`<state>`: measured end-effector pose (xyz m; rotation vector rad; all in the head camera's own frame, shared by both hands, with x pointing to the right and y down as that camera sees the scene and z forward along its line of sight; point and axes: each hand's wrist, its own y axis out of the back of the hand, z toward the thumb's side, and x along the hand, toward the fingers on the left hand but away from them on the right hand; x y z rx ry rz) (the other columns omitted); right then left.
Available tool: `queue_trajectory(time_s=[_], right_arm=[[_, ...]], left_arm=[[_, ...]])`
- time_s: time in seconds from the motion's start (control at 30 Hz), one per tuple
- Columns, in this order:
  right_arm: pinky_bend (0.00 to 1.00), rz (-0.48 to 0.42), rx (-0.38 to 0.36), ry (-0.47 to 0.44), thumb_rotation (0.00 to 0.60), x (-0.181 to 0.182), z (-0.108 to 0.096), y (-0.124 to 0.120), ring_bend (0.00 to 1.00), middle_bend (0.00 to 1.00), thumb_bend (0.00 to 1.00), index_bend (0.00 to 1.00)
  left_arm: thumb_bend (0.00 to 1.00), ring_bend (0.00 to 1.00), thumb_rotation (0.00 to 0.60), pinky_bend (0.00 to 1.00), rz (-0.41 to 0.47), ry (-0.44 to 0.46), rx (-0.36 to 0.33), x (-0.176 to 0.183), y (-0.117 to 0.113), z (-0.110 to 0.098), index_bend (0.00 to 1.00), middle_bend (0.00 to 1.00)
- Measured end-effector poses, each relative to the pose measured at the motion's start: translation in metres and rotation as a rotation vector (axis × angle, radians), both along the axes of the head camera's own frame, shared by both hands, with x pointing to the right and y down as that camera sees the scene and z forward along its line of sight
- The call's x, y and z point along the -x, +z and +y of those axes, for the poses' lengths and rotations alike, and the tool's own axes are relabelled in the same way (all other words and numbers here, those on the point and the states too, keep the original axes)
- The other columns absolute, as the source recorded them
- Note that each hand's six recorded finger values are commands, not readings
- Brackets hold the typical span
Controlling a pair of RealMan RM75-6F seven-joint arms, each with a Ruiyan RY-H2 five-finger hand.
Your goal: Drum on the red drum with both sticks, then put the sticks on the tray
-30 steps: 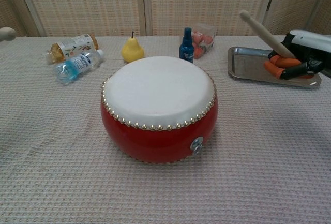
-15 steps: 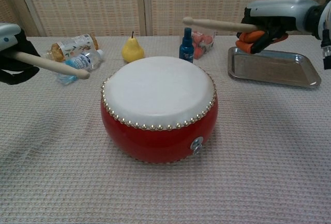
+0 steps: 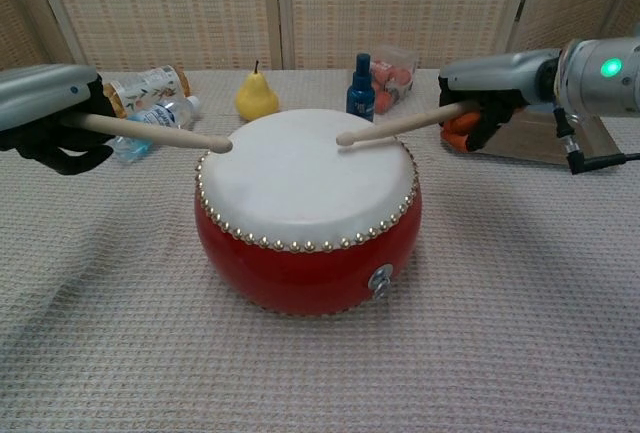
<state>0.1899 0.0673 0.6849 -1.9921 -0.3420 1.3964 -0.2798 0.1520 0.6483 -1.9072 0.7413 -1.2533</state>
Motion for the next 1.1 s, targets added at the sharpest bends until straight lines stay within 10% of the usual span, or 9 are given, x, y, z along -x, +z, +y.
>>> queue_trajectory(time_s=[0.2, 0.7, 1.1], right_arm=[[1.0, 0.088, -0.034, -0.021, 0.6, -0.002, -0.002, 0.001, 1.0, 1.0, 0.93, 1.0], [1.0, -0.138, -0.081, 0.082, 0.6, 0.015, -0.016, -0.043, 1.0, 1.0, 0.93, 1.0], [1.0, 0.018, -0.02, 0.031, 0.6, -0.002, 0.001, -0.01, 1.0, 1.0, 0.93, 1.0]], left_arm=[[0.83, 1.0, 0.6, 1.0, 0.012, -0.019, 0.004, -0.008, 0.002, -0.003, 1.0, 1.0], [0.81, 1.0, 0.6, 1.0, -0.2, 0.066, -0.055, -0.024, 0.033, 0.007, 1.0, 1.0], [0.81, 1.0, 0.6, 1.0, 0.085, -0.131, 0.041, -0.026, -0.001, -0.005, 1.0, 1.0]])
